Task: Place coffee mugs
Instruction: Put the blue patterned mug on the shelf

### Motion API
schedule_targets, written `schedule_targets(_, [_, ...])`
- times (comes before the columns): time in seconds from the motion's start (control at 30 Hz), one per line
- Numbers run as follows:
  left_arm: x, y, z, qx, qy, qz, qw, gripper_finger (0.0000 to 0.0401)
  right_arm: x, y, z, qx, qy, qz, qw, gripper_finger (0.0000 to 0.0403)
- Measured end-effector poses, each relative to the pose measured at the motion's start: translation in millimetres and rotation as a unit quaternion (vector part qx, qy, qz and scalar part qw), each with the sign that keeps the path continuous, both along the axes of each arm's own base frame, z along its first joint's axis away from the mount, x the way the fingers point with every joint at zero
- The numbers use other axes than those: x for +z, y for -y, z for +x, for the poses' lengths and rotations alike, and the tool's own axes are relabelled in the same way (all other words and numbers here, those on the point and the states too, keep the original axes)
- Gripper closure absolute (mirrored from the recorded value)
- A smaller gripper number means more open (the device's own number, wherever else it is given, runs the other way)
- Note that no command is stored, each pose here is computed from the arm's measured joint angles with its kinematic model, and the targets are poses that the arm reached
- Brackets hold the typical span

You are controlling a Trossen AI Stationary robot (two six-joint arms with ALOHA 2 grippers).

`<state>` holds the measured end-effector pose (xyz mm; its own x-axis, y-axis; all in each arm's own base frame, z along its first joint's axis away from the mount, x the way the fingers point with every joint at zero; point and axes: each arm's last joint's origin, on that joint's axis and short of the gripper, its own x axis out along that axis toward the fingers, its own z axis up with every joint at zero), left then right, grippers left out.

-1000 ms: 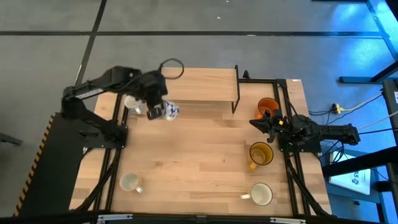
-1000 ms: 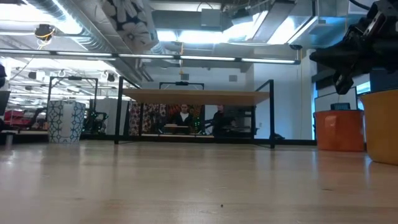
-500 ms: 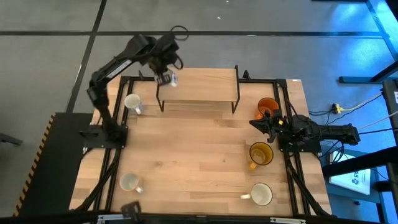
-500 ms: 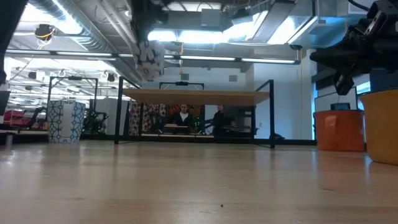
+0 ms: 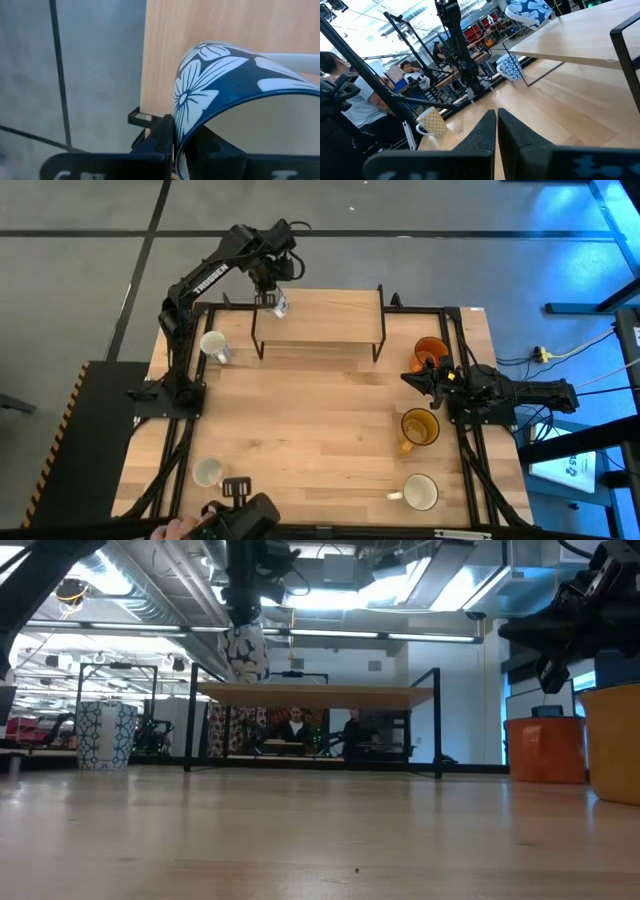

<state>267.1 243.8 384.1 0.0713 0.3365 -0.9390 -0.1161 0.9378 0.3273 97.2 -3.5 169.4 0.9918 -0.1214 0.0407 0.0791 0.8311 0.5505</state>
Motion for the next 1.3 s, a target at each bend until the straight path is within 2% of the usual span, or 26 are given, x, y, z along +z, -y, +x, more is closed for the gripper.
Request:
schedule_targets(0.13, [-2, -6, -3, 0.004, -0.02, 0.014, 1.0, 0.0384, 0, 0, 0, 0.0, 0.0, 0.0, 1.0, 0.0398])
schedule_targets(0.4, [-3, -13, -9, 0.032, -0.007, 0.005, 0.999, 0.0384, 0, 0, 0, 0.0, -0.001, 0.0, 1.0, 0.0398])
schedule_targets(0.8, [-11, -14, -9, 0.032, -0.016, -0.009, 0.999, 0.0373, 0, 0, 0, 0.001, -0.001, 0.0, 1.0, 0.0398])
schedule_targets(1.1, [-11, -15, -7, 0.029, -0.012, -0.004, 1.0, 0.0334, 0, 0, 0, 0.005, -0.002, -0.002, 1.0, 0.0398])
schedule_targets(1.3, [-10, -18, -4, 0.029, 0.004, 0.017, 0.999, 0.0308, 0, 0, 0, 0.005, -0.002, -0.002, 1.0, 0.0398])
